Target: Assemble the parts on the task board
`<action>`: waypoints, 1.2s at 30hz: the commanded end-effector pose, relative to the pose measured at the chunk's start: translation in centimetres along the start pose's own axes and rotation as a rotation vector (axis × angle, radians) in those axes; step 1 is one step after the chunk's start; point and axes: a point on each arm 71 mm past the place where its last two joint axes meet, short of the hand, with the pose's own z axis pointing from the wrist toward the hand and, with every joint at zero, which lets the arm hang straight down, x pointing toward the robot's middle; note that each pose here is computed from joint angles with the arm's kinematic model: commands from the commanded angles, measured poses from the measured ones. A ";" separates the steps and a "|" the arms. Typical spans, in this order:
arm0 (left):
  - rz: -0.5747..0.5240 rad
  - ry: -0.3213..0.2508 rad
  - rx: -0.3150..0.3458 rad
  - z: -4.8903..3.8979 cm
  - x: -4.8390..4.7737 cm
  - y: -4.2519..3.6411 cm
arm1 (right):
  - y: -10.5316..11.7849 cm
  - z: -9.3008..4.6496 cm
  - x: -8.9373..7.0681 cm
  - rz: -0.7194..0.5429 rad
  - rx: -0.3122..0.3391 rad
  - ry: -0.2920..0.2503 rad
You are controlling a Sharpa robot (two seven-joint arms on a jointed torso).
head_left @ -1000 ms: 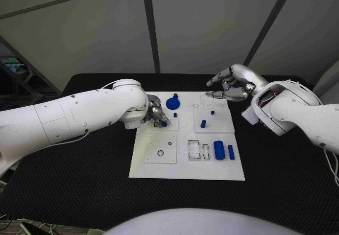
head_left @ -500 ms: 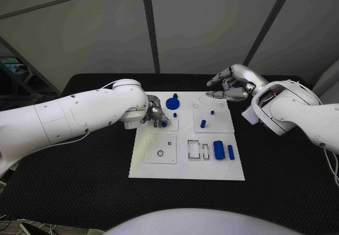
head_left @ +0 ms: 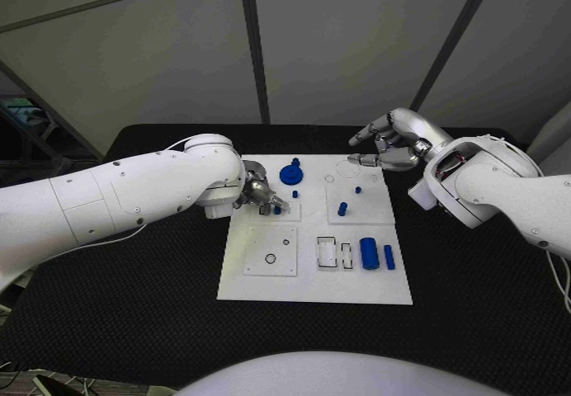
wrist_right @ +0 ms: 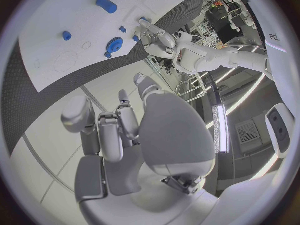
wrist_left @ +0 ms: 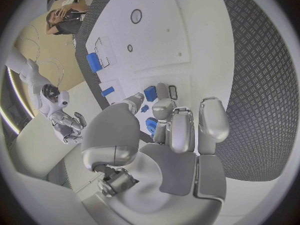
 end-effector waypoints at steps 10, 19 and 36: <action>-0.067 -0.078 0.046 -1.54 -2.20 -0.20 | -0.3 0.1 -0.2 -0.007 0.001 -0.007; -0.097 -0.106 0.027 -2.88 -5.79 1.18 | -0.5 0.2 -0.3 -0.008 0.007 -0.008; -0.094 -0.118 -0.052 -0.50 -9.36 3.01 | -0.3 0.2 -0.1 -0.007 0.005 0.000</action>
